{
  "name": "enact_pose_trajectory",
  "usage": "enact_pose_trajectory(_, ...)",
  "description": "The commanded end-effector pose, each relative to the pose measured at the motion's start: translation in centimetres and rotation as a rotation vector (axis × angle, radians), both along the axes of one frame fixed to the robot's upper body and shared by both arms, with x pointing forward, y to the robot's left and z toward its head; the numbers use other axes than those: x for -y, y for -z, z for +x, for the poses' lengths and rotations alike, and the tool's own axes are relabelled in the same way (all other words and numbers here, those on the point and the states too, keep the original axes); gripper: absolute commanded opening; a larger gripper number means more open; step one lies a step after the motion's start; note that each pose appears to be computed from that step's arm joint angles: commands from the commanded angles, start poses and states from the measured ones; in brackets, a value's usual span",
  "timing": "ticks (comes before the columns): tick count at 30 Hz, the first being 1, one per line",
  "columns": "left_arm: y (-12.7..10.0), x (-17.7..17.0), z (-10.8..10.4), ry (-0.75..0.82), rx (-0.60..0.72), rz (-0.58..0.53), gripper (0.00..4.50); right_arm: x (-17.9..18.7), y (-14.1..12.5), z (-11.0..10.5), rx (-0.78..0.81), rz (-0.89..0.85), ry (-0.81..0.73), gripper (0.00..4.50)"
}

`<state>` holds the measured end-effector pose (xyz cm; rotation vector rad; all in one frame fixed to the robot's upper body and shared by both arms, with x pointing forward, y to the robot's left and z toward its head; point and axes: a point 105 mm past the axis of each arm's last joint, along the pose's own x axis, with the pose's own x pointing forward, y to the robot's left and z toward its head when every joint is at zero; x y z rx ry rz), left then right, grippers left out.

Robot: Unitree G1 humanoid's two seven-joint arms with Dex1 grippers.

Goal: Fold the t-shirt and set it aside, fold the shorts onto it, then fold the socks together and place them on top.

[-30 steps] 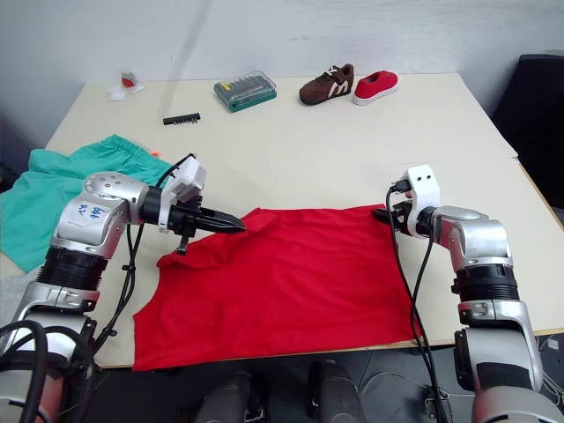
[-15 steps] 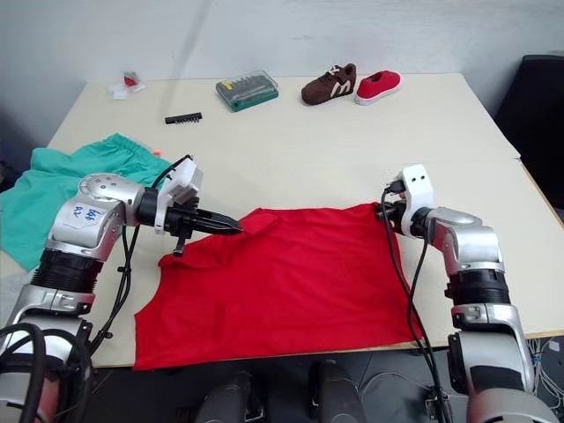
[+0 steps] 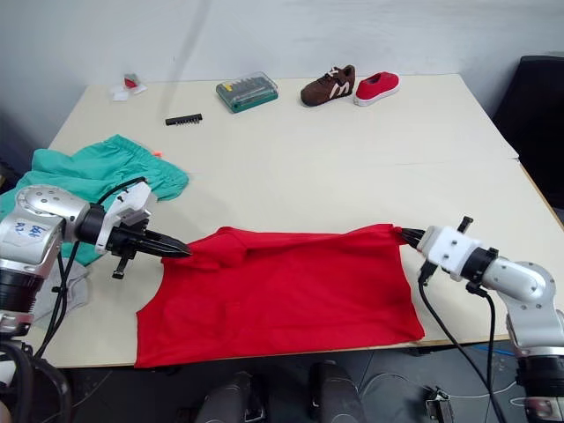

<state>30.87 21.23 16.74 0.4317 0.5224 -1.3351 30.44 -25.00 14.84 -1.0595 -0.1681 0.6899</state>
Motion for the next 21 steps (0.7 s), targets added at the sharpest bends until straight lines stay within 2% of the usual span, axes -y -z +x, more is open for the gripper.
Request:
enact_pose_trajectory(1,-1.3,0.0,0.3,0.007,0.028,-0.026,0.00,0.7,-0.9,-0.3,0.214,-0.128,-0.042,0.03)
enact_pose_trajectory(4,-2.2,0.6,-0.4,0.021,-0.022,-0.080,0.00,0.7,-0.2,-1.1,0.294,-0.257,-0.126,0.03)
enact_pose_trajectory(7,-2.5,0.9,-1.5,0.040,-0.087,-0.100,0.00,0.4,0.8,-1.8,0.308,-0.320,-0.199,0.03)
enact_pose_trajectory(11,-2.4,1.1,-2.9,0.065,-0.160,-0.101,0.00,-0.3,1.8,-2.7,0.318,-0.339,-0.280,0.03)
enact_pose_trajectory(13,-1.5,0.9,-3.6,0.072,-0.186,-0.056,0.00,-0.9,2.6,-3.4,0.308,-0.367,-0.342,0.03)
enact_pose_trajectory(15,-0.3,0.5,-3.8,0.076,-0.167,0.000,0.00,-1.3,3.3,-3.8,0.294,-0.384,-0.377,0.03)
enact_pose_trajectory(17,0.7,0.3,-3.2,0.051,-0.116,0.027,0.00,-1.6,4.3,-4.1,0.260,-0.400,-0.403,0.03)
enact_pose_trajectory(20,1.0,0.1,-2.7,0.040,-0.088,0.038,0.00,-1.2,4.7,-3.8,0.230,-0.398,-0.372,0.03)
enact_pose_trajectory(21,1.0,0.1,-2.6,0.034,-0.086,0.032,0.00,-0.9,4.6,-3.6,0.226,-0.390,-0.348,0.21)
